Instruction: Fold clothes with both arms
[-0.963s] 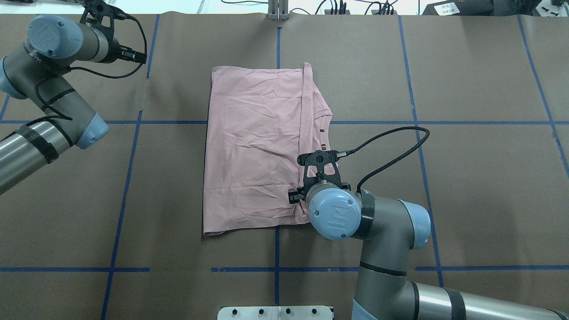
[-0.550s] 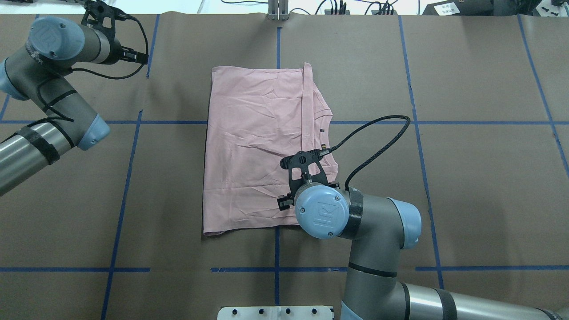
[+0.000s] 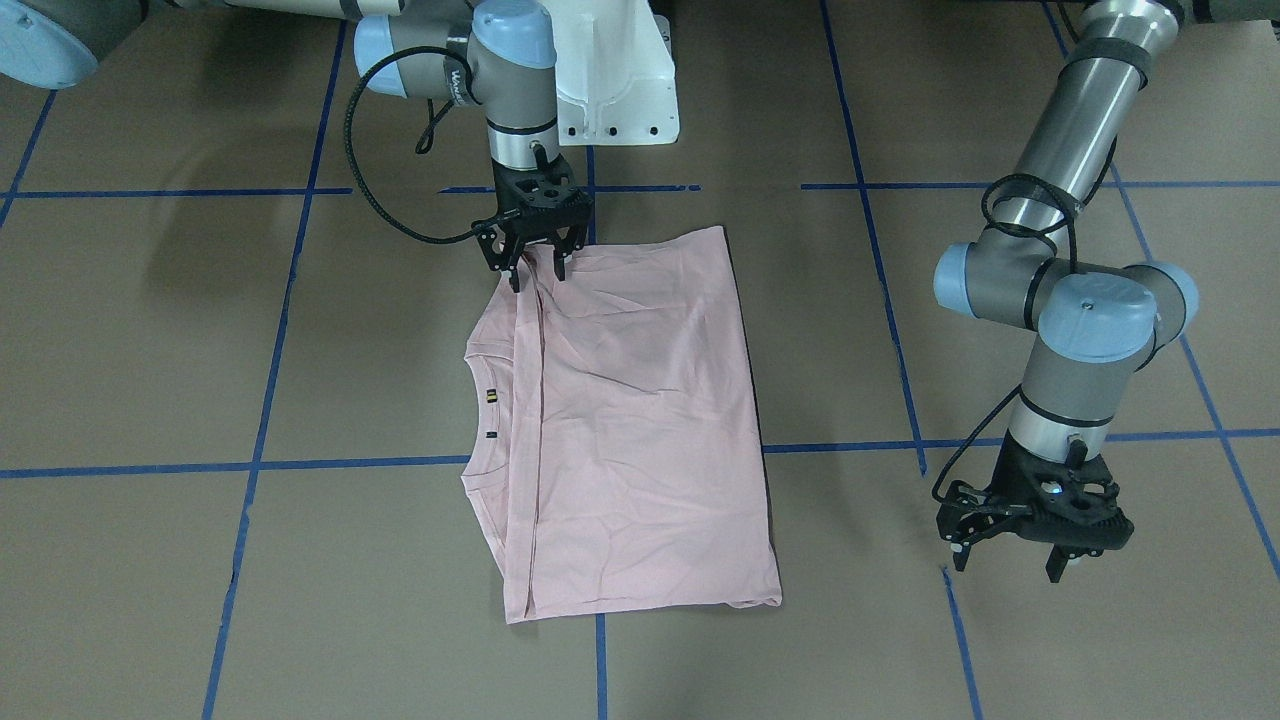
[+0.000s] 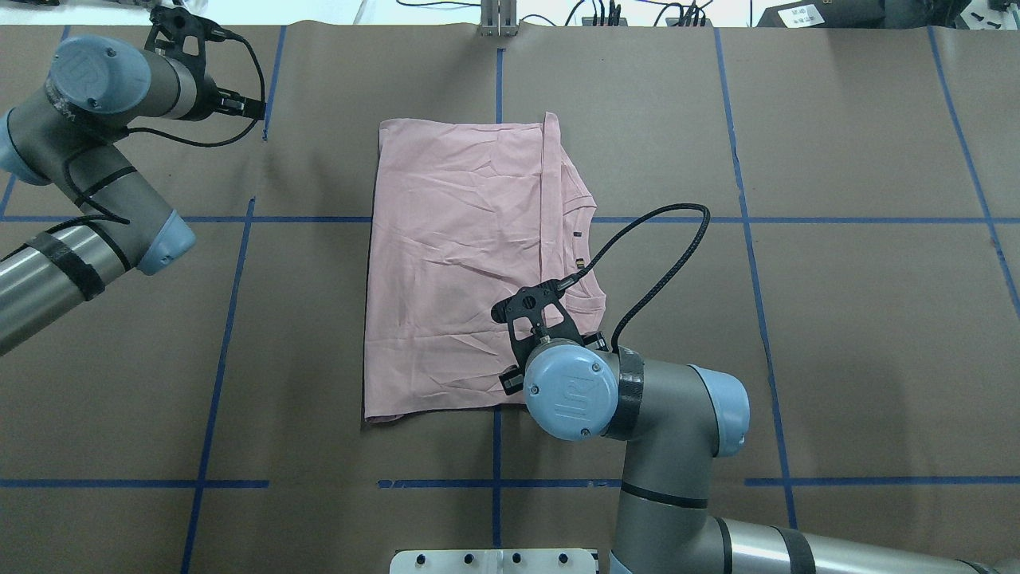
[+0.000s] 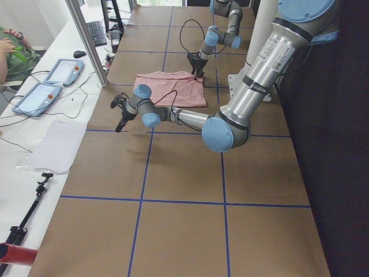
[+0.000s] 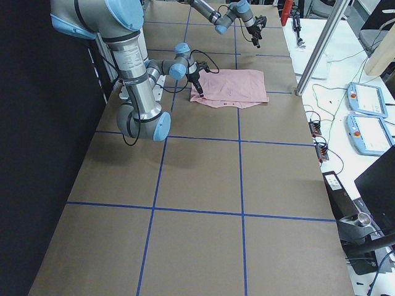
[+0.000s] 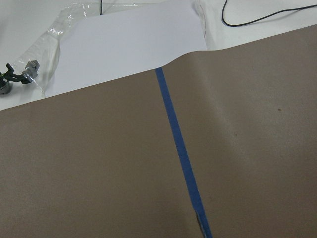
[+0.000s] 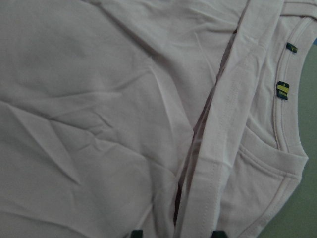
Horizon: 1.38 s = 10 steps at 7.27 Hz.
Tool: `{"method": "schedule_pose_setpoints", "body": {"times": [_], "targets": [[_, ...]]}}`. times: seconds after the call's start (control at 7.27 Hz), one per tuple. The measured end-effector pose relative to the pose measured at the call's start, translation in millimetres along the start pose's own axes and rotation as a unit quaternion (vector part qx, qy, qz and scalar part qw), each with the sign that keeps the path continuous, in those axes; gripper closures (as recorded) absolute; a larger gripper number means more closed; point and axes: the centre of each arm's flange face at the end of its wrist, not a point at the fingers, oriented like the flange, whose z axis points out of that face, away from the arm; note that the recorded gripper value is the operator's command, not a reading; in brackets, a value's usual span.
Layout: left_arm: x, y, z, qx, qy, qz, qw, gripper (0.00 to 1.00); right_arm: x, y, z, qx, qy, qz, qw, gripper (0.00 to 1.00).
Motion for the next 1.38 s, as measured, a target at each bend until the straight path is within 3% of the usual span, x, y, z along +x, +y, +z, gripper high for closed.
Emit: {"method": "schedule_pose_setpoints", "body": {"times": [0.14,0.41,0.83,1.1,1.38], "targets": [[0,0,0,0.0,0.0,0.0,1.0,0.0,0,3,2,-0.006,0.007,-0.006,0.9999,0.72],[0,1,0,0.0,0.0,0.0,1.0,0.0,2,4,3,-0.009,0.012,-0.009,0.9998,0.78],[3,3,1,-0.002,0.001,-0.002,1.0,0.0,11,-5,1,-0.005,0.016,-0.017,0.9997,0.74],[6,5,2,-0.003,0.002,-0.004,1.0,0.0,14,-9,-6,0.001,0.012,-0.015,0.9998,0.6],[6,6,3,-0.004,0.003,-0.003,1.0,0.0,10,-9,-17,0.006,0.002,-0.013,0.9999,0.61]]}}
